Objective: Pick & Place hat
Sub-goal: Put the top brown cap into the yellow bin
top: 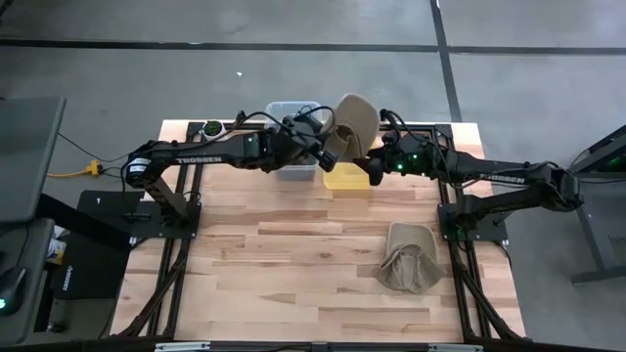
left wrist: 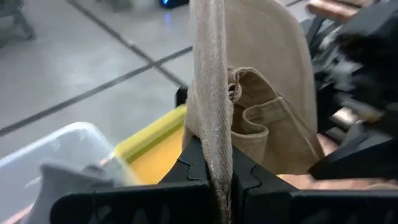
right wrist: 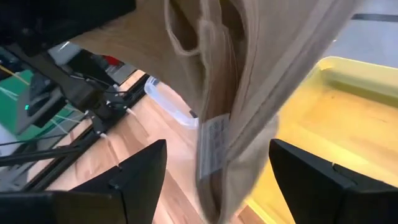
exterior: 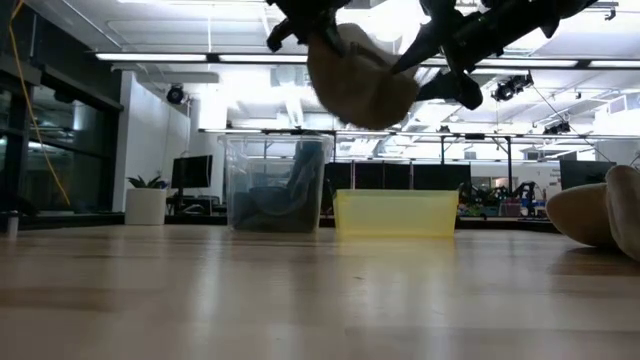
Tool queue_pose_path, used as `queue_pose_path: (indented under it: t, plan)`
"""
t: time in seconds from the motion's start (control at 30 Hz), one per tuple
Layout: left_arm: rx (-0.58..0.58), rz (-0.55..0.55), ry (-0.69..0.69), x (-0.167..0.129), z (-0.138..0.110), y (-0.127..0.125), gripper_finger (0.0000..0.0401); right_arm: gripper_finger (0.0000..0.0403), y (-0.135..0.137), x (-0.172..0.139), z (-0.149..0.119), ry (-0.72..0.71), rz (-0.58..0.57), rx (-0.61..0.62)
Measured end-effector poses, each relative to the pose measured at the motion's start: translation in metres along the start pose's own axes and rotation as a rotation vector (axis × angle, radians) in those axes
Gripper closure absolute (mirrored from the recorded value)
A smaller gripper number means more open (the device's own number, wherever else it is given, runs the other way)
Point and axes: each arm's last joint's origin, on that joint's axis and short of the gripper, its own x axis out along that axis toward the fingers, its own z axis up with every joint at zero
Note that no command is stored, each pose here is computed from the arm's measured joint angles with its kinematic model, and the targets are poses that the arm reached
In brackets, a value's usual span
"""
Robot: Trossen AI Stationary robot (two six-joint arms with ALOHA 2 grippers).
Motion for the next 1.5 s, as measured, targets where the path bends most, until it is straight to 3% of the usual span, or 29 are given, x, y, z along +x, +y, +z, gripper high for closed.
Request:
queue_pose_path:
  t: [0.17, 0.5, 1.2, 1.5]
  plan:
    - [0.003, -0.041, -0.036, 0.0, 0.004, -0.004, 0.0401, 0.0125, 0.003, 0.0, 0.005, -0.046, 0.044, -0.009]
    - [0.0, -0.084, -0.017, 0.002, 0.002, -0.006, 0.0401, 0.0145, 0.004, 0.0, 0.009, -0.104, 0.019, -0.001]
    - [0.022, -0.091, 0.029, 0.002, -0.003, -0.005, 0.0401, 0.0386, 0.003, 0.0, 0.009, -0.116, -0.004, 0.018]
    - [0.035, -0.097, 0.03, 0.002, -0.002, -0.005, 0.0401, 0.0397, 0.0, 0.0, 0.012, -0.105, 0.017, 0.02]
